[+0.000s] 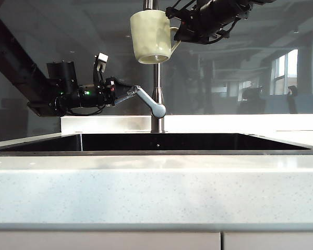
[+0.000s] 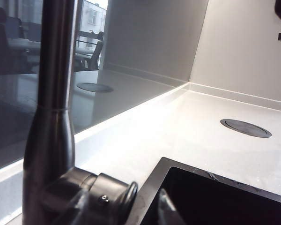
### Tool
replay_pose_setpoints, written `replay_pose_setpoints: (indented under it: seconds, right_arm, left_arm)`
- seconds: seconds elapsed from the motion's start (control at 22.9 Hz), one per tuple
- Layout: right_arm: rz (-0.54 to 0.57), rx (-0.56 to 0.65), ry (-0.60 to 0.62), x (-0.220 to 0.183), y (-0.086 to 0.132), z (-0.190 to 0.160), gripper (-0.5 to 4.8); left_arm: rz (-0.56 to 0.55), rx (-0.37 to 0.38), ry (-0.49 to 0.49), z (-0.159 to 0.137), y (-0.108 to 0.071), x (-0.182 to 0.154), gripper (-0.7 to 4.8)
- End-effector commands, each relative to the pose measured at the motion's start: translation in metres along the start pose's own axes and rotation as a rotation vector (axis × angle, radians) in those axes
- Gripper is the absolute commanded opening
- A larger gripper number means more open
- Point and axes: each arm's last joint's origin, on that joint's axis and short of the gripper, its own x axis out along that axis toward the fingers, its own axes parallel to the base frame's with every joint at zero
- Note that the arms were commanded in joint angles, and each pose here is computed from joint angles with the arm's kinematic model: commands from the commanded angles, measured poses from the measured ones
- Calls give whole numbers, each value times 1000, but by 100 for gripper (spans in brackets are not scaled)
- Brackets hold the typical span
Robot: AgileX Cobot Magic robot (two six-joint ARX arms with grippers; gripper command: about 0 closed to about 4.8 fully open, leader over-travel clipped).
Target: Pick up the mug next to the sink, go to the faucet to get some water, pour the water into the sink, and finally put the mug back to its place.
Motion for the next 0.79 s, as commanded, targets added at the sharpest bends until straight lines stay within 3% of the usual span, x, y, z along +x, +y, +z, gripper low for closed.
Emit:
replay_pose_setpoints:
  seconds: [0.04, 0.79]
  right_arm:
    - [13, 1, -96, -4, 3, 18, -7]
    - [13, 2, -97, -4, 3, 18, -7]
  left_arm:
    - [-12, 12, -3, 5, -2, 1, 184]
    - [-55, 1, 25, 6, 1, -7, 185]
